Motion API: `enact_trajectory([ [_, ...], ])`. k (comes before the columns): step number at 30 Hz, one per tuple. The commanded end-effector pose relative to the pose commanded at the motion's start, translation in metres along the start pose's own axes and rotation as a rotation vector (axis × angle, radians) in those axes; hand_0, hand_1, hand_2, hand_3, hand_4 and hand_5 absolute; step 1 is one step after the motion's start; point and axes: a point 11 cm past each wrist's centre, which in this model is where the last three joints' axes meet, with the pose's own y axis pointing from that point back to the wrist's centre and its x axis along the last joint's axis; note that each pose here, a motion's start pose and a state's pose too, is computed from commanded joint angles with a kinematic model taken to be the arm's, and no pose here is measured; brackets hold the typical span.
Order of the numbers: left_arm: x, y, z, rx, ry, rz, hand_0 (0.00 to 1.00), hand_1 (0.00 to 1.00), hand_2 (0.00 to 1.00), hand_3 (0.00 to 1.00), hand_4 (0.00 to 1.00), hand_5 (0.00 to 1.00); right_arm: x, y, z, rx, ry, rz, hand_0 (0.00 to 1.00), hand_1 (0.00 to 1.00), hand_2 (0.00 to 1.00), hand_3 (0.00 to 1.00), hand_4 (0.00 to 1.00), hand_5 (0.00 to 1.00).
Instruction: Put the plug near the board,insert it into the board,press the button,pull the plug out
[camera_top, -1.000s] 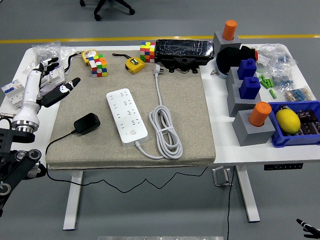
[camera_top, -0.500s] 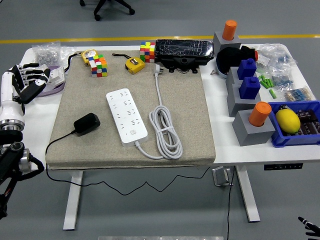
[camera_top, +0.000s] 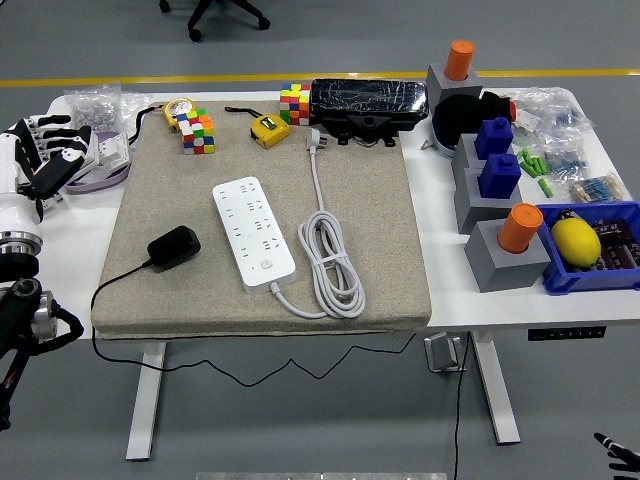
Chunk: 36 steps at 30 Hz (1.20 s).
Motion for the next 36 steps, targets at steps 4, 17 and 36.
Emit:
enact_trajectory([
  [4,-0.0004,0.0006,0.0000,0.002,0.000,-0.004,0.489,0.526,0.520,0.550,0.773,0.255,-0.0004,0.0002,0.0013,-0.002,0.000,-0.001,0.645,0.642,0.614,0.545,0.971,0.537],
  [17,-0.0040,0.0026,-0.0001,0.010,0.000,-0.022,0.490,0.530,0.522,0.549,0.770,0.261,-0.0003,0.0005,0.0032,-0.003,-0.003,0.000,0.646,0.642,0.614,0.544,0.969,0.537],
  [36,-0.0037,0.0029,-0.0013,0.020,-0.002,-0.026,0.497,0.534,0.525,0.549,0.766,0.265,-0.0019,0.0004,0.0033,-0.005,-0.005,-0.005,0.646,0.642,0.615,0.544,0.969,0.537],
])
